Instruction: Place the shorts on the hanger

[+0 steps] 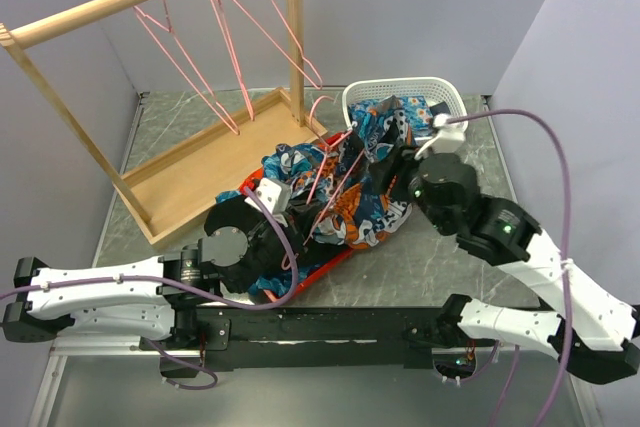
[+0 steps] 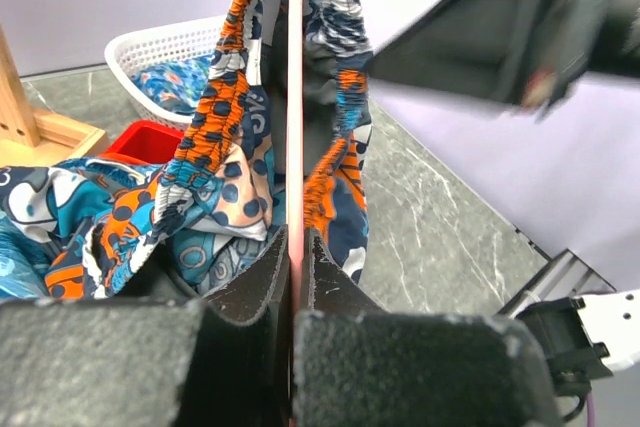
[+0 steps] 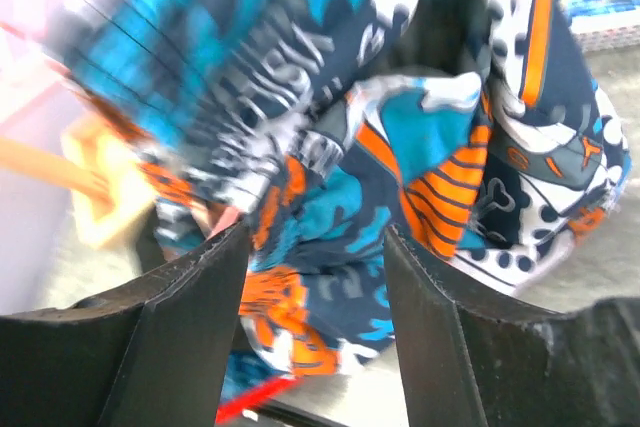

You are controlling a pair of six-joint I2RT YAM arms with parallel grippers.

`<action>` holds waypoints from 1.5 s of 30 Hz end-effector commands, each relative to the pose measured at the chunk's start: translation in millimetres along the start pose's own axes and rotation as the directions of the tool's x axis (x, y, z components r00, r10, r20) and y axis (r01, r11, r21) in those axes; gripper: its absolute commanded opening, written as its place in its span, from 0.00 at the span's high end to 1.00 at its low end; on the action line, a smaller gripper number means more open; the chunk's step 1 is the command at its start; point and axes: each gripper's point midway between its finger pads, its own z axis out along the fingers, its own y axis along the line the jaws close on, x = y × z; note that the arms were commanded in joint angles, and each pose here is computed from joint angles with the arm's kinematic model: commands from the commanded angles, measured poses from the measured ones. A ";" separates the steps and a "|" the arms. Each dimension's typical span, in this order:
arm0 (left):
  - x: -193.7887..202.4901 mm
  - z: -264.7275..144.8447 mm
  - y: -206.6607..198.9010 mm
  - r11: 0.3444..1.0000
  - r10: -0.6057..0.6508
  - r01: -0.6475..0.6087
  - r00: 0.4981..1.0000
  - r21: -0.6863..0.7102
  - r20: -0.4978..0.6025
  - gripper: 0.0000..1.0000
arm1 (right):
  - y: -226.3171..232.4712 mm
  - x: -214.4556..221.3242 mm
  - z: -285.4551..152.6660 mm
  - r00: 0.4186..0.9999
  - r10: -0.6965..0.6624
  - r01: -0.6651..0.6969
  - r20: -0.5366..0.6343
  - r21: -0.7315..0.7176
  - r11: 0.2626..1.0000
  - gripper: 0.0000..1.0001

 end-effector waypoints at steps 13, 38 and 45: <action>2.9 10.6 -8.7 0.997 0.078 -0.079 0.996 0.021 0.041 0.99 | -18.7 -89.5 38.6 0.870 0.479 -0.469 -0.112 0.110 0.876 0.51; 47.6 49.9 -33.2 0.940 0.340 -0.340 0.940 0.003 0.016 0.96 | -80.4 5.9 65.4 0.756 0.571 -0.487 -0.319 0.308 0.817 0.96; 46.1 44.0 -38.9 0.978 0.207 -0.207 0.976 0.014 -0.060 0.46 | -81.0 -5.6 61.9 0.797 0.539 -0.482 -0.272 0.251 0.839 1.00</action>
